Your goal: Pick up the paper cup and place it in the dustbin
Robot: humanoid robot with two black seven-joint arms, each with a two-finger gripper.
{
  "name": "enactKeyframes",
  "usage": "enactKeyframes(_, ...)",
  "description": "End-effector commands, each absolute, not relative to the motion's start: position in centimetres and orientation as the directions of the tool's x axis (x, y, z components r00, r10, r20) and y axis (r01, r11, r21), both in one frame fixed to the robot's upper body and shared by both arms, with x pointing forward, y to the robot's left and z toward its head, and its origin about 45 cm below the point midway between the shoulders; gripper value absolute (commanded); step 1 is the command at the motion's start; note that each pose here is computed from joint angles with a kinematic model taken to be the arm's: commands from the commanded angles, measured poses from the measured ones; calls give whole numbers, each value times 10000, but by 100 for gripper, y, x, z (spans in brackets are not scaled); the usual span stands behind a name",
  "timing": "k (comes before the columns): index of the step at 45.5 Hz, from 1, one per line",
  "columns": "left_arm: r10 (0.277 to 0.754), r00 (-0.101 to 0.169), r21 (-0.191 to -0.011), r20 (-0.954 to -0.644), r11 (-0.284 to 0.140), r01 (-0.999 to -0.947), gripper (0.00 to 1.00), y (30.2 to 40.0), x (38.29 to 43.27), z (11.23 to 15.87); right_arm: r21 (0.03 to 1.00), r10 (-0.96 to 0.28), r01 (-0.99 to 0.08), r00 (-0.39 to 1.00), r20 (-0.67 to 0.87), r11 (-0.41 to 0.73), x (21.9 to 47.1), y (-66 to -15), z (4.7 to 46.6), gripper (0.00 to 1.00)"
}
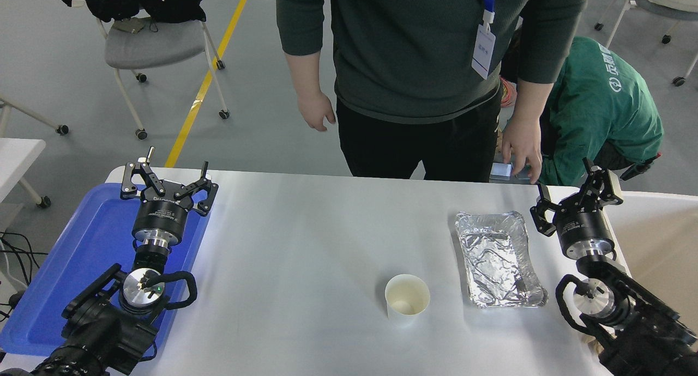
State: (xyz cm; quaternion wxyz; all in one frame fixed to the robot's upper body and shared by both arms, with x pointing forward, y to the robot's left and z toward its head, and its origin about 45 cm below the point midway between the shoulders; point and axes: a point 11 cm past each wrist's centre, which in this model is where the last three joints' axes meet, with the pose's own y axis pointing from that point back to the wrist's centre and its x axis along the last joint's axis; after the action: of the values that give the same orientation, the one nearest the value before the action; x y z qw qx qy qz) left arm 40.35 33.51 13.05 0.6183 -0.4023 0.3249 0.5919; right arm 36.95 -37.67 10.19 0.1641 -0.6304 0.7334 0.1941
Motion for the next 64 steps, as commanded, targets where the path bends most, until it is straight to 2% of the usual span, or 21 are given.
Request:
enactKeyframes(1, 4714, 873, -1124, -8776, -252, -9933, 100, 3355, 4035, 1305, 761, -8607, -9887, -1496, -4867, 1288, 3702, -3759, 1024, 100)
enactKeyframes(31, 4714, 873, -1117, -8776, -238, -9935, 100, 3353, 4035, 1304, 662, -8589, -9909, -1347, -4942, 1173, 3716, -3741, 1049, 100)
enactKeyframes(54, 4714, 873, -1117, -8776, -238, -9935, 100, 3353, 4035, 1304, 40, -8604, -9950, -880, -5019, 994, 3946, -3674, 1301, 100)
enactKeyframes(64, 4714, 873, -1117, -8776, -238, -9935, 100, 3353, 4035, 1304, 17, -8596, -9952, -850, -5038, 975, 3954, -3659, 1310, 100)
